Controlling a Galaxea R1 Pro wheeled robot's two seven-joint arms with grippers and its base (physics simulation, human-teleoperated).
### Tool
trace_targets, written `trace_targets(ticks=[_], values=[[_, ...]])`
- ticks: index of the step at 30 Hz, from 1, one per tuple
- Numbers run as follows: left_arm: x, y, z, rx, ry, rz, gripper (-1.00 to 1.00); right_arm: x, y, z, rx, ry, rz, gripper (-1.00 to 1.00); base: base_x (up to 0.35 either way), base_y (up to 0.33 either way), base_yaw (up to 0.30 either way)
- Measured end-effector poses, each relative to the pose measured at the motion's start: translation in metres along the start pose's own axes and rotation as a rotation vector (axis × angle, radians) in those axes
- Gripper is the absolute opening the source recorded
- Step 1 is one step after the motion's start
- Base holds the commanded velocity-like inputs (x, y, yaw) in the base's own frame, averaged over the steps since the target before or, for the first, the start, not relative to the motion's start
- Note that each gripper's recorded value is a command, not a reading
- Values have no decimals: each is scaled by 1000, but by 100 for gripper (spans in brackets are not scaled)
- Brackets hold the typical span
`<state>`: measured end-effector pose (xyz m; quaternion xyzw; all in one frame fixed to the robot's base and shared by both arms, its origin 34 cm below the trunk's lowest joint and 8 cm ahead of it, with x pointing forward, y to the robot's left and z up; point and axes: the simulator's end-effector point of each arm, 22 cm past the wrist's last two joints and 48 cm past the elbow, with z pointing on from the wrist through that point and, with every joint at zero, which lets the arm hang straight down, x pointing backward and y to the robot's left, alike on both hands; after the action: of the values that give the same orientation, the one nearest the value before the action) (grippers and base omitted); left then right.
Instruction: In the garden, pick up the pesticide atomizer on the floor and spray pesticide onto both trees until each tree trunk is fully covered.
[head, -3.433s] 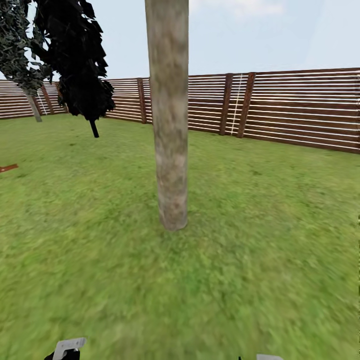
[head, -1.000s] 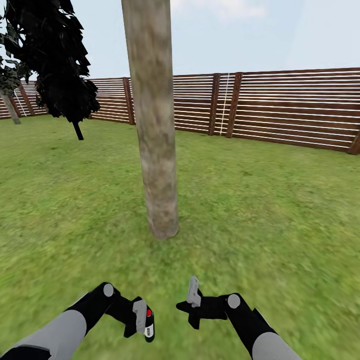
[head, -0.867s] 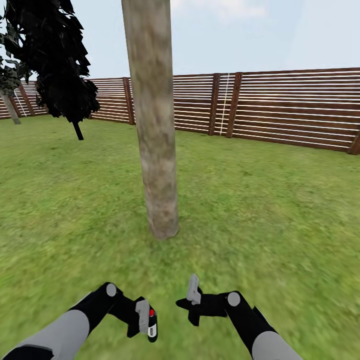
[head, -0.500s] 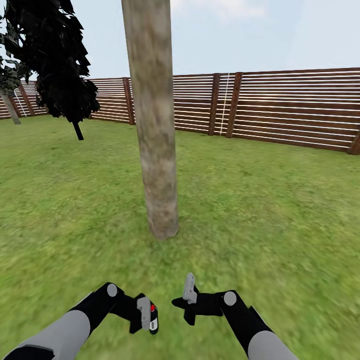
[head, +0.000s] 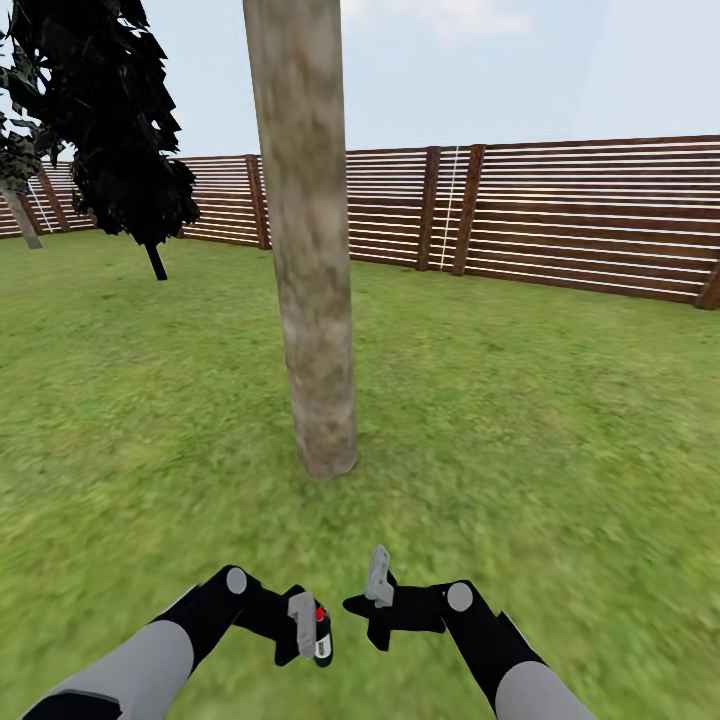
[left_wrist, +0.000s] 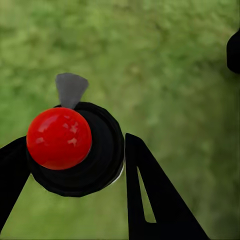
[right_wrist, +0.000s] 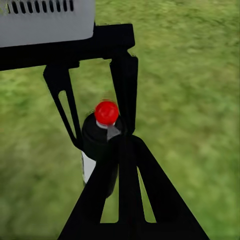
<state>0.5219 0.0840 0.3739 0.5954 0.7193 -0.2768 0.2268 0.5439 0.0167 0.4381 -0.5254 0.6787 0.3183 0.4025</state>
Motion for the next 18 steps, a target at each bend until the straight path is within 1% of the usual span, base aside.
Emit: trace_targets(ticks=[5,12,15,18], values=[[-10,-4,6,7,-20,2,-100,0,0,0,0,0,0,-100,0,0,0],[-17,-8,11,16,-32,3,-100,0,0,0,0,-1,-1,-100,0,0,0],[-25,-6,11,6,-69,-21,-100,0,0,0,0,0,-1,-100,0,0,0],[-27,-5,11,5,-78,-25,-100,0,0,0,0,-1,-1,-100,0,0,0]])
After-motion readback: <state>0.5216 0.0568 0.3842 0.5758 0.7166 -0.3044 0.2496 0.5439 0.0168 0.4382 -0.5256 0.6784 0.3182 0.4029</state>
